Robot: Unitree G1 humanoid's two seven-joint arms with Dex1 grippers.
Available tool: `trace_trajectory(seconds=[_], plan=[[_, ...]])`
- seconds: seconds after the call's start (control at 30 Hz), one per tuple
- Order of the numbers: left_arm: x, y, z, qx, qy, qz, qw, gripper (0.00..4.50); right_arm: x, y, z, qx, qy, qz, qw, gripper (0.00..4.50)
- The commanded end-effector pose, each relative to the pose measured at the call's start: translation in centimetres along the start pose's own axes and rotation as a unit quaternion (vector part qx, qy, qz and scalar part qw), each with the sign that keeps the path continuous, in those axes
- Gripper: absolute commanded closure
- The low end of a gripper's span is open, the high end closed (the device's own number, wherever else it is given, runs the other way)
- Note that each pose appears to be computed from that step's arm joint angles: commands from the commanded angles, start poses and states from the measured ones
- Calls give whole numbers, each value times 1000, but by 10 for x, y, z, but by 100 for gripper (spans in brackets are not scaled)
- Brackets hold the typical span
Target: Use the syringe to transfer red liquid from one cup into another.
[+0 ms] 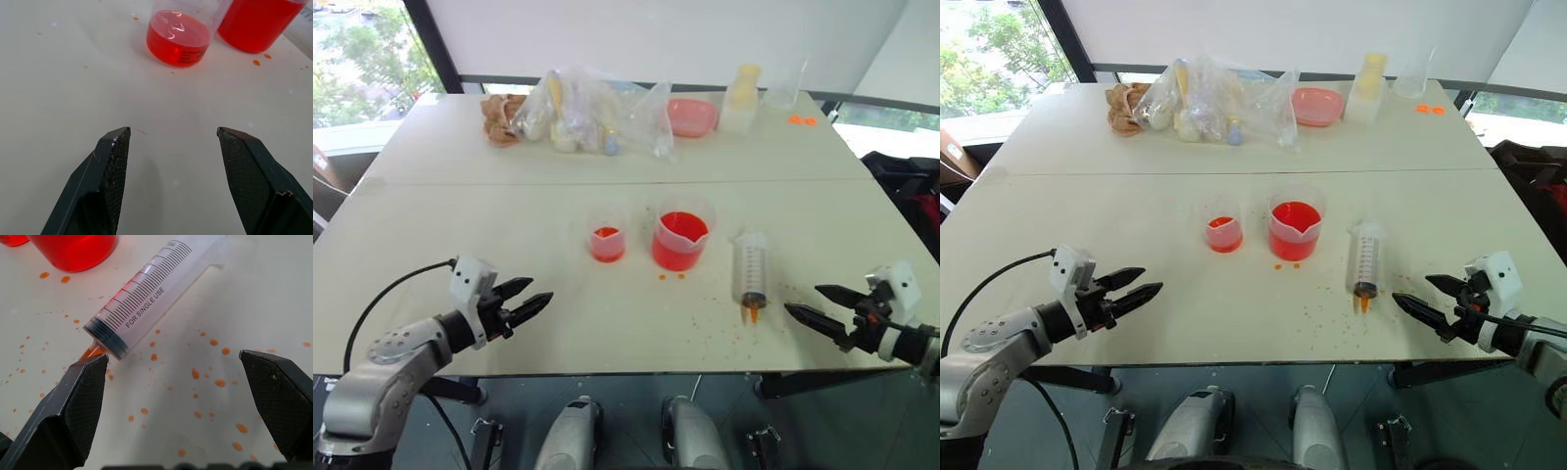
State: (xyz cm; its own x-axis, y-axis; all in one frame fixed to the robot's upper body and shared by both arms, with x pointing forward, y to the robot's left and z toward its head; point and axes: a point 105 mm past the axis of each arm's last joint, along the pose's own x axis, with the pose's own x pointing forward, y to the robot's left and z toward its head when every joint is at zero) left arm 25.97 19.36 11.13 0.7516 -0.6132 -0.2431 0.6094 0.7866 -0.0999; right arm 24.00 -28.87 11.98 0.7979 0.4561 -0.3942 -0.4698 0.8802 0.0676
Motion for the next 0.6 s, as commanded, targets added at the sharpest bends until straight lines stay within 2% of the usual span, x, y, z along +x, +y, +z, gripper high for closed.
trace_trajectory(seconds=[0.03,0.6], plan=[[2,3,10,14,-19,11,1000,154,0,-1,9,-14,-17,-4,1000,3],[11,2,8,27,-19,-5,999,154,1,-9,5,-3,-1,-45,999,3]])
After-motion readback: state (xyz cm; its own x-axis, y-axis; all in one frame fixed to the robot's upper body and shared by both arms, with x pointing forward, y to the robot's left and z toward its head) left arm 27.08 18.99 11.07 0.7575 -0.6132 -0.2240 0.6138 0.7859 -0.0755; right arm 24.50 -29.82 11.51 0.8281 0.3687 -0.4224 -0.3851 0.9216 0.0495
